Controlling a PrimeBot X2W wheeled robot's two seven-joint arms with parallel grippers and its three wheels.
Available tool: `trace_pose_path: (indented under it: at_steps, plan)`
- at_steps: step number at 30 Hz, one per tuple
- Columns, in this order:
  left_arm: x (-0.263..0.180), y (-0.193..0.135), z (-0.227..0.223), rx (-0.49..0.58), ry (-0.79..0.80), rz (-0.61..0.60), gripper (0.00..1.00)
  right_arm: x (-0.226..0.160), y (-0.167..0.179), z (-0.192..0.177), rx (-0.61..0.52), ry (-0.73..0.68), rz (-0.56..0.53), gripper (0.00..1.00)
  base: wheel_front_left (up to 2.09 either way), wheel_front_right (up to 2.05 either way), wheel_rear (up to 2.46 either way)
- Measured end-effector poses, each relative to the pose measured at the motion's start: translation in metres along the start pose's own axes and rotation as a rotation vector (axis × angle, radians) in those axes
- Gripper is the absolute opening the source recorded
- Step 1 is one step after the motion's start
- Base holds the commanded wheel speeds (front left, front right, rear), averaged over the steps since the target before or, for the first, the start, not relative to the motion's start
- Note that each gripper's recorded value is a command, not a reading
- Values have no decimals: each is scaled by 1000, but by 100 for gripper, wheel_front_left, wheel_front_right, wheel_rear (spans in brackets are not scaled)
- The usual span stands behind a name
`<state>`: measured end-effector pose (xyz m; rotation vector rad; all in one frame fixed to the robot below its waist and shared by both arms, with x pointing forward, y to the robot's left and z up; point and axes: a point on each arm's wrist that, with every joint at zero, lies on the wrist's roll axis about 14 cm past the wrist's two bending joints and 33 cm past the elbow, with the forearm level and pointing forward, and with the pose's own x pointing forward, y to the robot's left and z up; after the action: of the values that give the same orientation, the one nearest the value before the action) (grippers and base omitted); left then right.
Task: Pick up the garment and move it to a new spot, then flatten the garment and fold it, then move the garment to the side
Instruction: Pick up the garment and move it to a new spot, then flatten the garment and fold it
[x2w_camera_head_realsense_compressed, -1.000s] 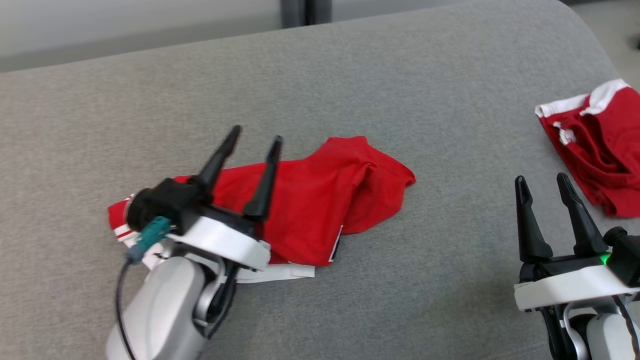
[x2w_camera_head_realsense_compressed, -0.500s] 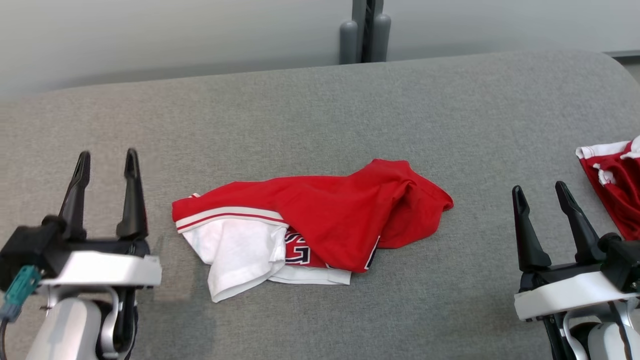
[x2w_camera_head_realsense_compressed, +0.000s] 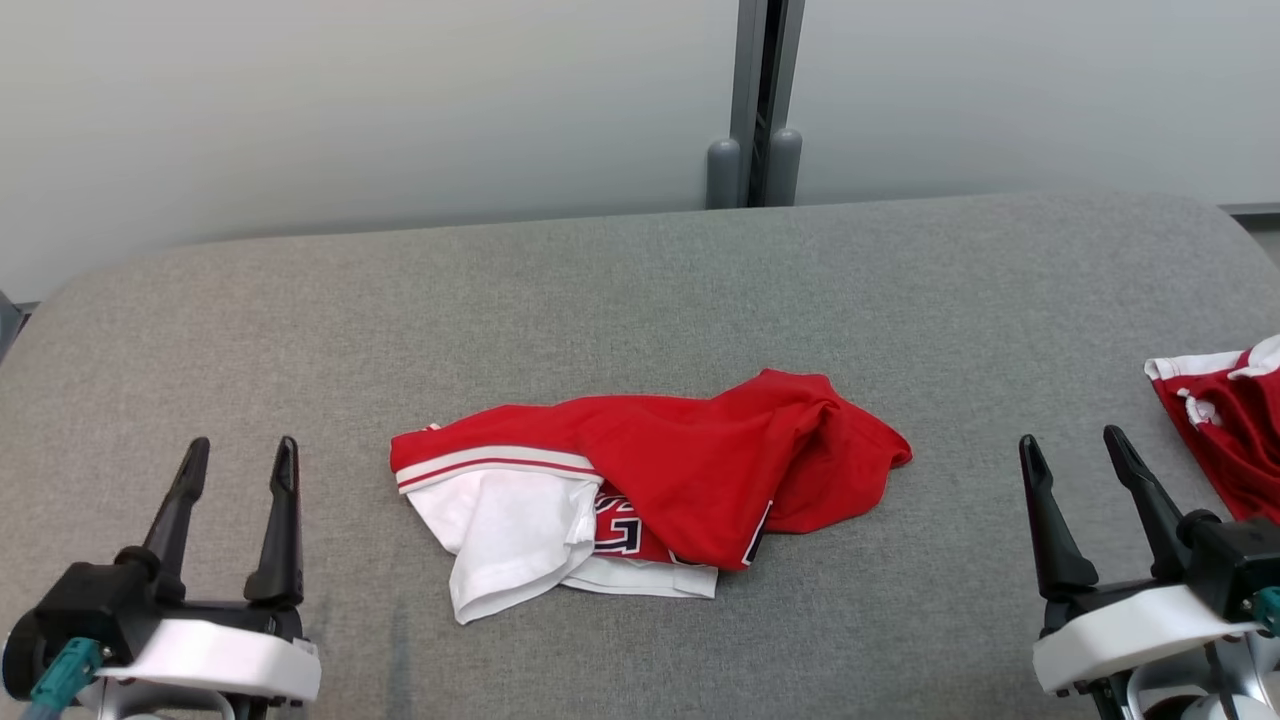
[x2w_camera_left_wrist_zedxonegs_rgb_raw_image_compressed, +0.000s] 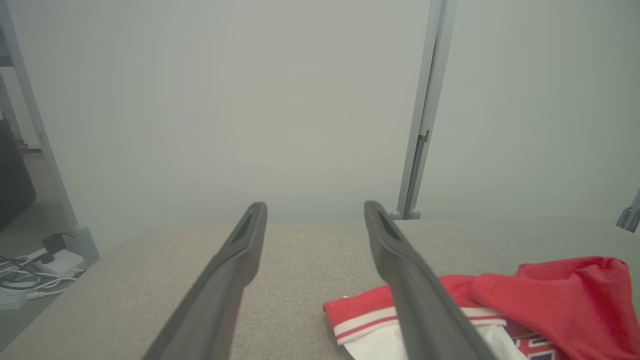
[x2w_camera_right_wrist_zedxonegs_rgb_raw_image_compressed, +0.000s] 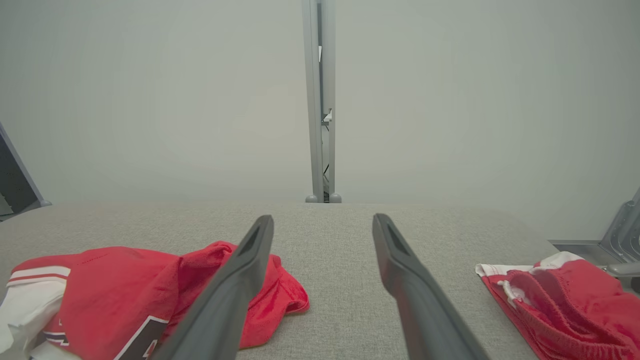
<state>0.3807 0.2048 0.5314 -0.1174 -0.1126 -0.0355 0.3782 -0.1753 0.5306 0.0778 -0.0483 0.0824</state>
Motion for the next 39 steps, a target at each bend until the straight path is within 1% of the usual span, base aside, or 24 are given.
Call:
trace_pose_path:
  at_steps: [6,17,35,39]
  plan:
    - [-11,-6,-2,5,32,-21,100,-10,-5,2,1,1,-17,100,0,0,0]
    - [-15,-8,2,7,37,-16,100,-14,-5,3,7,4,-18,100,0,0,0]
    - [-13,-11,0,16,52,-19,100,-12,-6,-2,15,18,-20,100,0,0,0]
    - [-12,-12,-2,18,57,-18,100,-5,1,-1,17,15,1,100,0,0,0]
